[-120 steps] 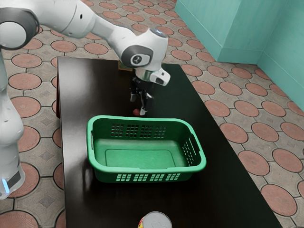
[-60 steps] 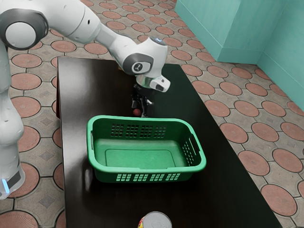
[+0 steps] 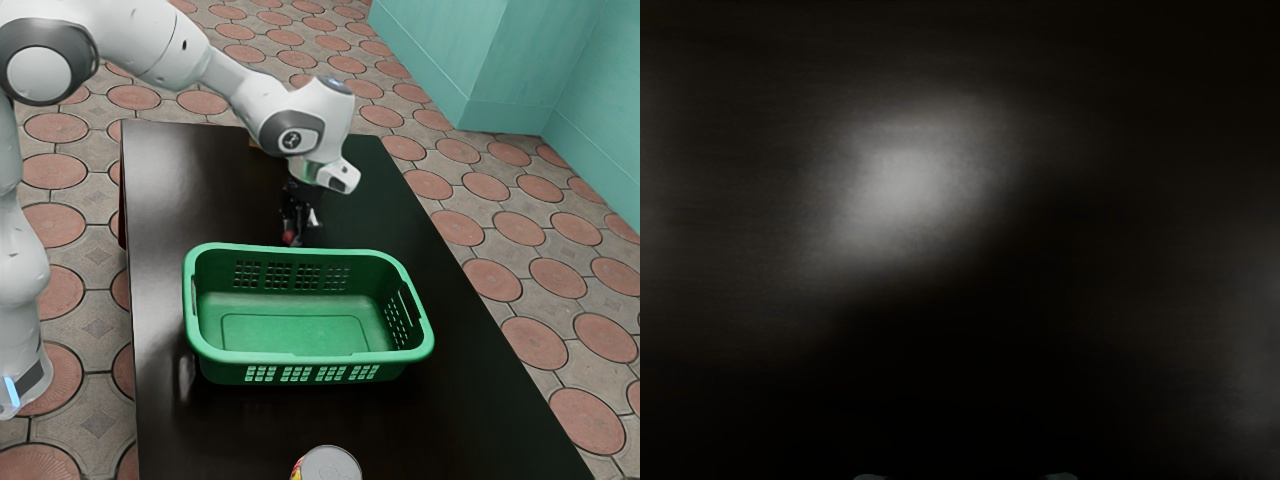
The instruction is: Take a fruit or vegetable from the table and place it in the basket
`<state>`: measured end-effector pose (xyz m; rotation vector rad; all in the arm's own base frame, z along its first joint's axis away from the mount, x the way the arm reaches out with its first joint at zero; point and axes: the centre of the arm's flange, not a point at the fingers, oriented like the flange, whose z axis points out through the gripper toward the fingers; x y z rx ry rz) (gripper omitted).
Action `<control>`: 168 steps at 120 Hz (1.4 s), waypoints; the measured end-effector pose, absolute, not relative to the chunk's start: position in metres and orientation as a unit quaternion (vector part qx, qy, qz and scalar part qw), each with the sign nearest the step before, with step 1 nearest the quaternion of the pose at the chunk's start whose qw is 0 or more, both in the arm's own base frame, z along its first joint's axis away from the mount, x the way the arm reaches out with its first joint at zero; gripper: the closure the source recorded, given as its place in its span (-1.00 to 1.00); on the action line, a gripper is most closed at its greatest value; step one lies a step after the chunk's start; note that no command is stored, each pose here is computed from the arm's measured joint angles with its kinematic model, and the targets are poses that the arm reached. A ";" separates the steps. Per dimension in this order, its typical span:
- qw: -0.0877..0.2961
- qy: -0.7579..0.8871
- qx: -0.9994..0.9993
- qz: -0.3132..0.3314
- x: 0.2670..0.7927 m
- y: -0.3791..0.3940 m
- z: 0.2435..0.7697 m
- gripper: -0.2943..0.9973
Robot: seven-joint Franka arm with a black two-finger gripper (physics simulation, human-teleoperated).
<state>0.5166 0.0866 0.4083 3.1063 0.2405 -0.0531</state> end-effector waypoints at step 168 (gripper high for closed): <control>-0.011 -0.090 0.995 -0.030 0.408 -0.159 0.562 0.30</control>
